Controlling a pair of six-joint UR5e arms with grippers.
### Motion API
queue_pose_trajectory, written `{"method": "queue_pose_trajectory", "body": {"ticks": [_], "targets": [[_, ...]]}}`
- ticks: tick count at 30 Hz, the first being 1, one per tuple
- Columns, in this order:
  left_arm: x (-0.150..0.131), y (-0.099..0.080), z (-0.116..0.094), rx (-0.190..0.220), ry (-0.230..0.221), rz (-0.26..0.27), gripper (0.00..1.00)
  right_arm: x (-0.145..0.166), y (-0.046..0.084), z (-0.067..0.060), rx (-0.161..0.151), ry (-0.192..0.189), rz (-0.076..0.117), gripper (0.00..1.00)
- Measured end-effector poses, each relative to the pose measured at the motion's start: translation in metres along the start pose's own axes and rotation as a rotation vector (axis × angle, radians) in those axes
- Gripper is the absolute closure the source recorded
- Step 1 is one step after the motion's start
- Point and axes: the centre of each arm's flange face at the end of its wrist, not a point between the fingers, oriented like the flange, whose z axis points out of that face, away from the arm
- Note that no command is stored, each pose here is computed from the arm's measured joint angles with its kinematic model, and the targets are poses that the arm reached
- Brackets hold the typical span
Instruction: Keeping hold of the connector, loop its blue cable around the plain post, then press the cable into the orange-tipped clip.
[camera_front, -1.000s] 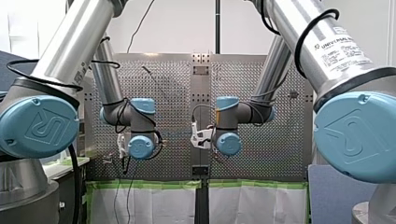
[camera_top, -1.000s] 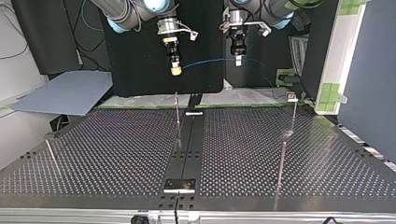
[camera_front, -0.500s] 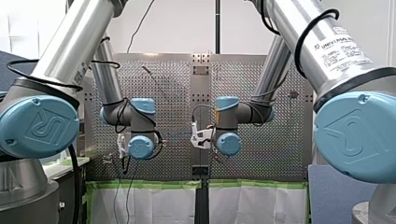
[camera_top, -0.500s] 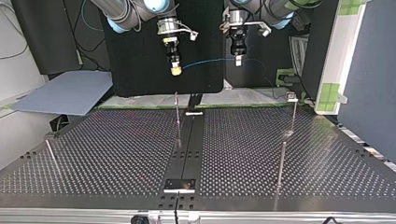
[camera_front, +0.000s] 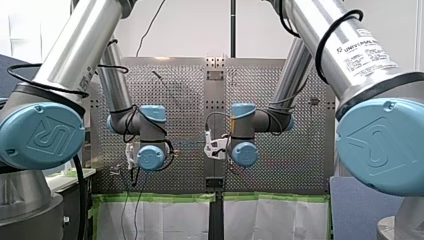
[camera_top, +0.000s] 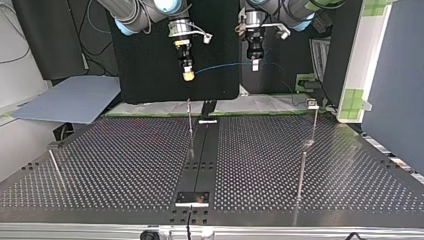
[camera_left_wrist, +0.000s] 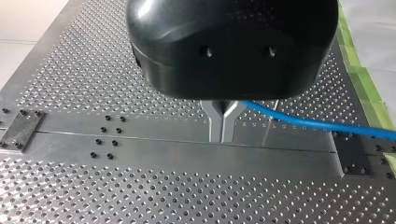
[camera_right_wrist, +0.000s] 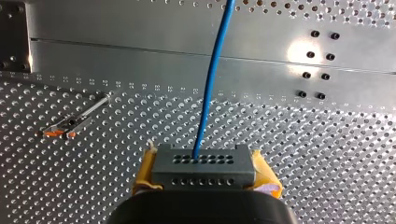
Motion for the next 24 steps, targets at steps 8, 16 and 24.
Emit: {"method": "queue_pose_trajectory", "body": {"ticks": [8,16,24], "targets": [[0.0000,0.0001,0.0001,0.000,0.000,0.000,1.00,0.0001,0.0000,0.0001,0.000,0.001,0.000,1.00],[0.0000,0.0001,0.0001,0.000,0.000,0.000,1.00,0.0001,0.0000,0.0001,0.000,0.000,0.000,1.00],[-0.0028,0.0060,-0.0078,0.016,0.017,0.017,1.00,-0.0091,0.0056,0.0090,-0.031,-0.027,-0.021,1.00]]}}
